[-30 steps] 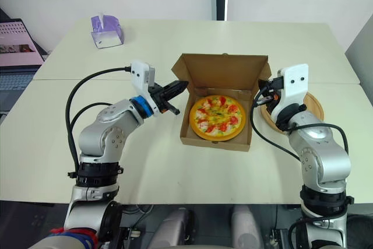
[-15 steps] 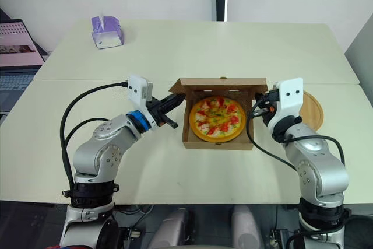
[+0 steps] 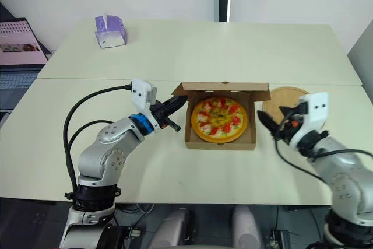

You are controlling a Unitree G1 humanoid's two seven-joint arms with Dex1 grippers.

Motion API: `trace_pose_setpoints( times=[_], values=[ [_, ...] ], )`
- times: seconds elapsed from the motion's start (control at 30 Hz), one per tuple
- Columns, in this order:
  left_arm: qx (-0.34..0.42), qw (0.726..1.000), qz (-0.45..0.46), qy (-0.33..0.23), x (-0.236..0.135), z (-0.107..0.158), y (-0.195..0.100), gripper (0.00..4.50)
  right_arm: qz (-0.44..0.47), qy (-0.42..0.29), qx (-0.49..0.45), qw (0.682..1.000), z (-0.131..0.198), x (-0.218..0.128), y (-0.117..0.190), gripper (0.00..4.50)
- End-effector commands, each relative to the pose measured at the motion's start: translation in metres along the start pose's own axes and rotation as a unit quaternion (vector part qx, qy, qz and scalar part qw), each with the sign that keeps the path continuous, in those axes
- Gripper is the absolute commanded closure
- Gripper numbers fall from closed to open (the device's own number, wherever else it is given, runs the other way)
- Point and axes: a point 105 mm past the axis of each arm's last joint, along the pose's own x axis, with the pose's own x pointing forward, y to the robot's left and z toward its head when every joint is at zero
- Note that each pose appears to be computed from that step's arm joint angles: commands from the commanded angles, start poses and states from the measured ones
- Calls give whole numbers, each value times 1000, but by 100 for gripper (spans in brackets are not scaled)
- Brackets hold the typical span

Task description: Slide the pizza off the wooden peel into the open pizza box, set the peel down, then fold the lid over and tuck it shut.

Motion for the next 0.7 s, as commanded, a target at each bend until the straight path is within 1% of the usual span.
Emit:
trace_pose_setpoints(
  times=[0.03,0.07,0.13,0.23,0.33,0.4,0.47,0.57,0.63,0.7],
  values=[
    [9,1000,-12,-13,3,5,-7,450,2,-62,-14,998,49,1,-18,63],
    [7,1000,-12,-13,3,5,-8,450,12,-67,-17,998,60,6,-20,86],
    [4,1000,-12,-11,4,4,-8,450,32,-68,-35,997,77,17,-20,156],
    [4,1000,-16,-9,5,3,-10,450,79,-46,-76,993,91,38,-11,266],
    [4,1000,-20,-5,5,1,-11,450,126,13,-121,985,85,56,2,372],
    [6,1000,-23,-2,5,0,-12,450,157,38,-136,977,81,62,12,444],
    [9,1000,-26,0,5,-1,-12,450,191,59,-146,969,78,66,24,448],
    [-8,999,-38,-10,3,2,-14,450,226,88,-159,957,67,66,34,448],
    [-13,999,-52,3,-1,1,-14,450,239,100,-162,952,62,65,36,448],
    [-11,998,-60,21,-9,-1,-9,412,244,110,-165,949,56,65,37,450]
  ],
)
